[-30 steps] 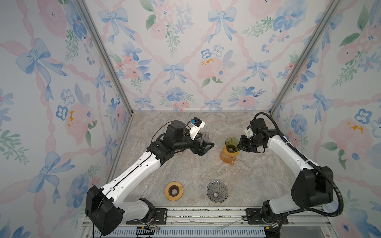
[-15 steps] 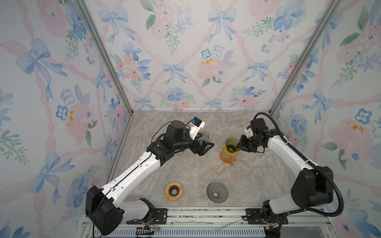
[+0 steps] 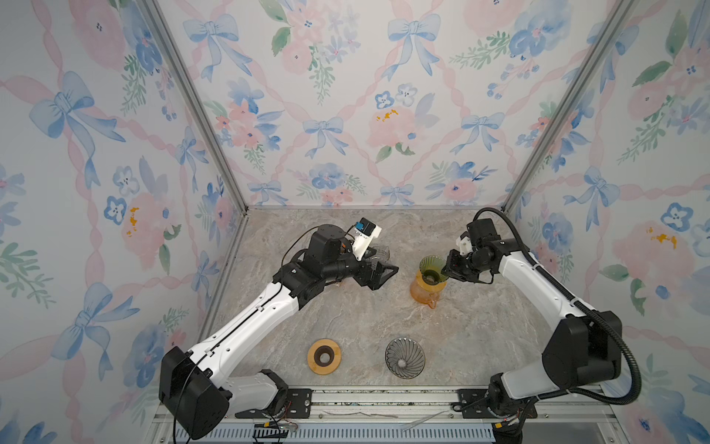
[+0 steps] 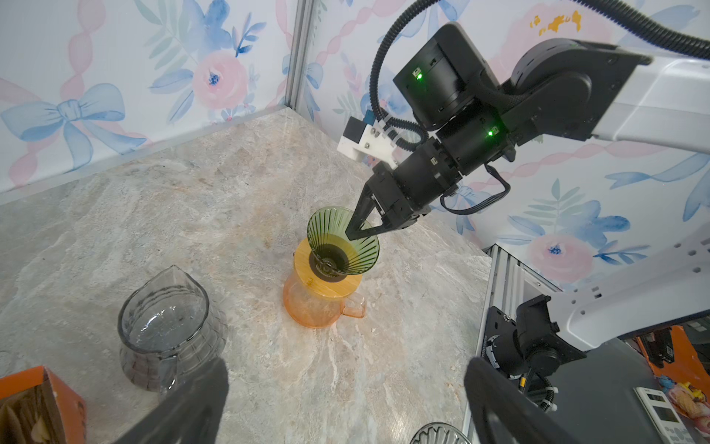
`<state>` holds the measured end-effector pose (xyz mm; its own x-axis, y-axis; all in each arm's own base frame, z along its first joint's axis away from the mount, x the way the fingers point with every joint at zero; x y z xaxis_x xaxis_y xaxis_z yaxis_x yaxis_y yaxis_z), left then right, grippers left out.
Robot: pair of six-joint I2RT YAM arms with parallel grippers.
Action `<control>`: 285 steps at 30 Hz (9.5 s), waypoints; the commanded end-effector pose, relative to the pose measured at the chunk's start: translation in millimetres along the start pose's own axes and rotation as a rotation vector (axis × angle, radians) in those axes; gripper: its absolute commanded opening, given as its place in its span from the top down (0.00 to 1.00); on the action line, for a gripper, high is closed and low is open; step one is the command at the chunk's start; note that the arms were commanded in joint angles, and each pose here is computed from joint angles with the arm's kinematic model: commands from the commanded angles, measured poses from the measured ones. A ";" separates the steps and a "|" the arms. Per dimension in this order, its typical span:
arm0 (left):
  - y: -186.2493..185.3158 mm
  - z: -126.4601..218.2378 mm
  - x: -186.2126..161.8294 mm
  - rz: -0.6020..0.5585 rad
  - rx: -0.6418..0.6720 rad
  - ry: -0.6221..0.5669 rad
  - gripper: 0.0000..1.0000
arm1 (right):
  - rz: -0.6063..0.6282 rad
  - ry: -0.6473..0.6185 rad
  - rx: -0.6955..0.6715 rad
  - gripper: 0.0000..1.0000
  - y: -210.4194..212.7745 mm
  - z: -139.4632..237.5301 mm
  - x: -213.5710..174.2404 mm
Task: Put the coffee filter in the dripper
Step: 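Lower the green dripper into the wooden base hole with the right gripper, then open the right gripper and lift it off the green dripper, then lower the left gripper into the orange filter box while the right hovers, then close the left gripper on the paper filters inside the orange box, then lift one paper filter out of the box with the left gripper, then carry the filter toward the right gripper and grasp it with the right gripper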
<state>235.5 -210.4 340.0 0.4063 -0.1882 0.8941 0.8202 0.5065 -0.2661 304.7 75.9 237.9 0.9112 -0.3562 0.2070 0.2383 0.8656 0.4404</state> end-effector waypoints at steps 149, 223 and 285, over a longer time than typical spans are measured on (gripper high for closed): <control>121.1 -32.1 -35.4 0.127 0.588 0.365 0.53 | 0.433 -0.415 0.303 0.04 23.4 99.8 -64.4; 159.5 -51.8 -43.4 0.072 0.708 0.545 1.00 | 0.488 -0.346 0.290 0.04 34.6 90.0 -66.9; 0.2 -86.1 78.3 0.429 0.147 0.206 1.00 | 0.660 -0.305 0.143 0.61 113.9 95.0 -43.6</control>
<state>303.5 -294.8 376.0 0.7778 -0.0816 0.6232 0.4879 0.7034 -0.5169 257.9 157.6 353.5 0.7259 0.1160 0.6779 -0.3932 0.8787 0.2707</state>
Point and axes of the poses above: each gripper's point midway between its finger pads, its own z axis back along the fingers, its own y axis along the line the jaws close on, x = y × z, the point moved 10 cm from there along z, back along the fingers, and after that the axes turned 3 degrees about -z, right-handed, at the moved point
